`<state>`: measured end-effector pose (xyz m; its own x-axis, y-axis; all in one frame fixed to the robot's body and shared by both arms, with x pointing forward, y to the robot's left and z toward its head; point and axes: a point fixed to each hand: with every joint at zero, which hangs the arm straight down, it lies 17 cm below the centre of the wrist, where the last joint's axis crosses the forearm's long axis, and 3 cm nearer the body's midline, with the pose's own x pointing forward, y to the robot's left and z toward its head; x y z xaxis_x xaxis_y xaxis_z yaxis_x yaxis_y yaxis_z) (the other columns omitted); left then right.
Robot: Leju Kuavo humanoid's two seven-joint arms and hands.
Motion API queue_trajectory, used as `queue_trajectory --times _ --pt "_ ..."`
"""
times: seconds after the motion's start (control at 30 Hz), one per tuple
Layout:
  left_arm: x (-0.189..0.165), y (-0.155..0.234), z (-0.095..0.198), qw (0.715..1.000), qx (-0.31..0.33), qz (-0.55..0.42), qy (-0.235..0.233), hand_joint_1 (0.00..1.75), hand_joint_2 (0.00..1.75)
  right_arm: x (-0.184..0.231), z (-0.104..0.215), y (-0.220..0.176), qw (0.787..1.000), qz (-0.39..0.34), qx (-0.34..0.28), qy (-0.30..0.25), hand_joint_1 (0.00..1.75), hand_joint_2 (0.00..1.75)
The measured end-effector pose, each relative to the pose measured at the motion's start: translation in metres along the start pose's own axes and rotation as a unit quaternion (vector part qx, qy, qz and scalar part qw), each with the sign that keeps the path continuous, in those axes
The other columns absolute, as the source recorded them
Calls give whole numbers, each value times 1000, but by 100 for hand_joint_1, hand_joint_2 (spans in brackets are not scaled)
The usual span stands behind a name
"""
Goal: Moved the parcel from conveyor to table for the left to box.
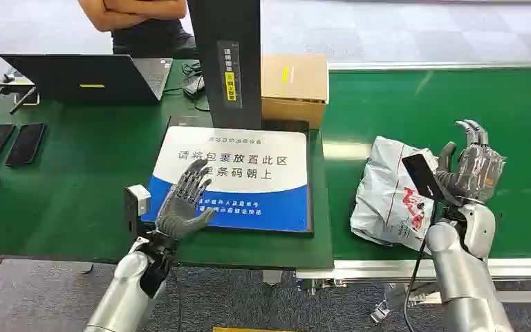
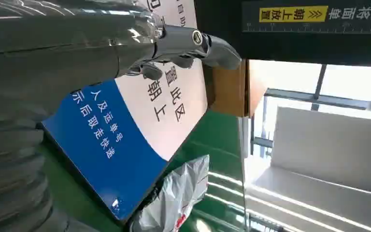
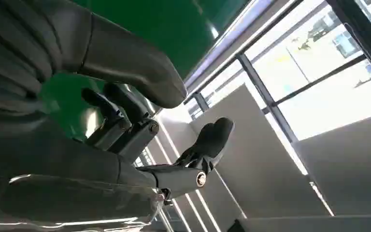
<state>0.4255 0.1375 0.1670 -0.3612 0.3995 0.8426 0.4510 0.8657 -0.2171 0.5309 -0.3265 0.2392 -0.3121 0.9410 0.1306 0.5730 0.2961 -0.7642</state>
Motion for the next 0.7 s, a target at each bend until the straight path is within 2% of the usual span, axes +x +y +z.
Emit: queue_trajectory --times 0.03,0.07,0.1,0.17,0.23,0.27,0.3,0.47,0.7 --pt "0 0 0 1000 0 0 0 0 175 0 0 0 1000 0 -1 0 175 175" --pt "0 0 0 1000 0 0 0 0 175 1 0 -1 1000 -1 -2 0 49 175" --pt "0 0 0 1000 0 0 0 0 175 -2 0 0 1000 -8 0 8 0 175" --pt "0 1 0 1000 2 -2 0 0 175 -27 -1 24 993 -53 54 87 0 175" --pt "1 1 -2 1000 -1 -3 -1 0 175 -50 18 78 960 -118 180 180 0 175" --pt "0 0 -3 1000 -3 -6 -1 0 175 -49 35 103 939 -148 238 198 0 175" --pt "0 1 -5 1000 -4 -7 -1 0 175 -51 45 115 927 -165 262 211 0 175" --pt "-2 0 -6 1000 -7 -11 3 0 175 -52 87 152 885 -200 331 260 0 175" --pt "-2 0 -6 1000 -8 -12 4 0 175 -45 124 176 854 -205 382 286 0 175"
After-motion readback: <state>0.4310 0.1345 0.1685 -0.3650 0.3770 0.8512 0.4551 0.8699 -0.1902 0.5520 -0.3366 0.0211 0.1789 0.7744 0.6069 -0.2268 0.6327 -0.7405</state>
